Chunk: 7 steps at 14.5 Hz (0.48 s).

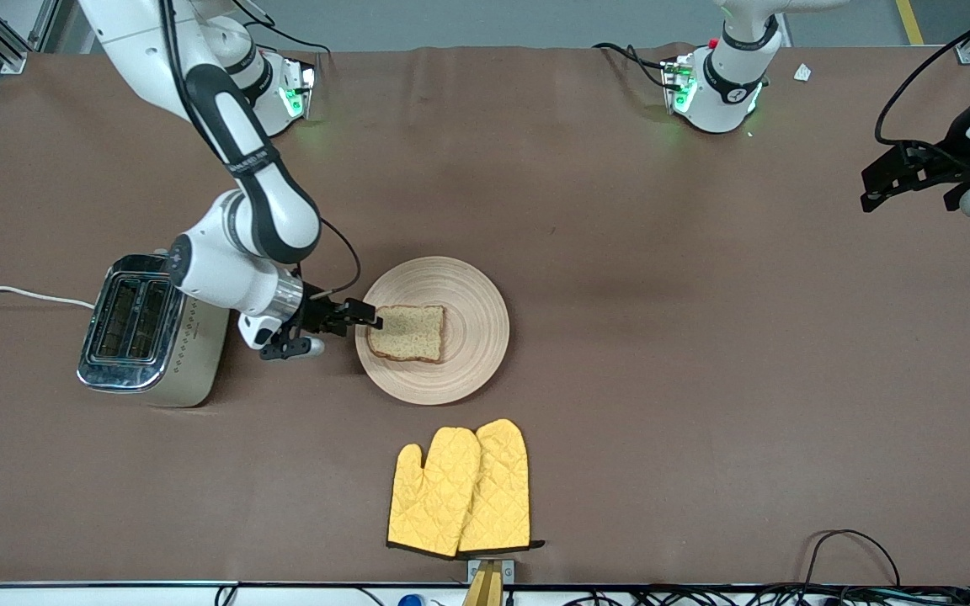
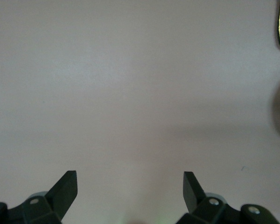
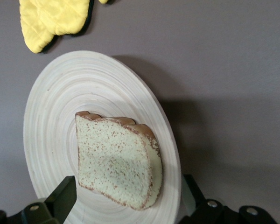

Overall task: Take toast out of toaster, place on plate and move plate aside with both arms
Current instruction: 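Withdraw the right gripper while the left gripper reaches the plate rim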

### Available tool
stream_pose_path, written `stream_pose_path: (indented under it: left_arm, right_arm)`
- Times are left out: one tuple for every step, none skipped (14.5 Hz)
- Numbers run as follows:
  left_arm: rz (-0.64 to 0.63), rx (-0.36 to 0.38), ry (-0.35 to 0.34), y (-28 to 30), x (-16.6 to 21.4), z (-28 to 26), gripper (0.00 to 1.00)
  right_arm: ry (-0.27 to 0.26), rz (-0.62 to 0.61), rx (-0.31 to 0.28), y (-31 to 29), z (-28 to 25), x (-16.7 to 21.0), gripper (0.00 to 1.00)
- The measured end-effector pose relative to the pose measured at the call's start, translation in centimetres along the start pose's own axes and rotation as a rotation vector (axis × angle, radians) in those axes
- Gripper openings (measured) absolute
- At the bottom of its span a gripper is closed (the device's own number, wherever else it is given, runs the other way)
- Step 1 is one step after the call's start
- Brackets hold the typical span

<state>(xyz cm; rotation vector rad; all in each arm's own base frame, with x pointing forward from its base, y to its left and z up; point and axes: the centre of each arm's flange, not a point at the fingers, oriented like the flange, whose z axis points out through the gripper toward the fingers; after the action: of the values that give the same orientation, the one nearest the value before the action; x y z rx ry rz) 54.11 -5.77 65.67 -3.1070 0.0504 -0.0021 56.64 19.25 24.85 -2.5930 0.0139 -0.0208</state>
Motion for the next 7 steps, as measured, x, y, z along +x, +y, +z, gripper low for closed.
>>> stream_pose_path:
  left_arm:
    - [0.003,0.000,-0.001,0.2,0.0,0.0,1.00]
    - [0.008,0.000,-0.001,0.4,0.0,0.1,1.00]
    - [0.013,0.000,-0.004,0.7,0.1,0.2,1.00]
    - [0.019,0.000,-0.007,1.0,0.3,0.5,1.00]
    - [0.025,-0.001,-0.009,1.4,0.6,0.9,1.00]
    - [0.035,-0.004,-0.004,2.0,1.1,1.4,1.00]
    - [0.050,-0.014,0.004,2.9,1.7,2.0,1.00]
  right_arm:
    - [-0.008,-0.016,-0.005,0.7,-1.5,0.3,1.00]
    - [-0.017,-0.040,-0.022,1.4,-3.2,0.7,1.00]
    - [-0.018,-0.069,-0.051,2.1,-5.1,1.1,1.00]
    - [-0.012,-0.095,-0.082,2.9,-7.3,1.5,1.00]
    - [-0.003,-0.116,-0.109,3.5,-9.8,2.0,1.00]
    - [-0.001,-0.134,-0.127,4.0,-12.5,2.4,1.00]
    - [-0.005,-0.152,-0.142,4.2,-15.4,2.7,1.00]
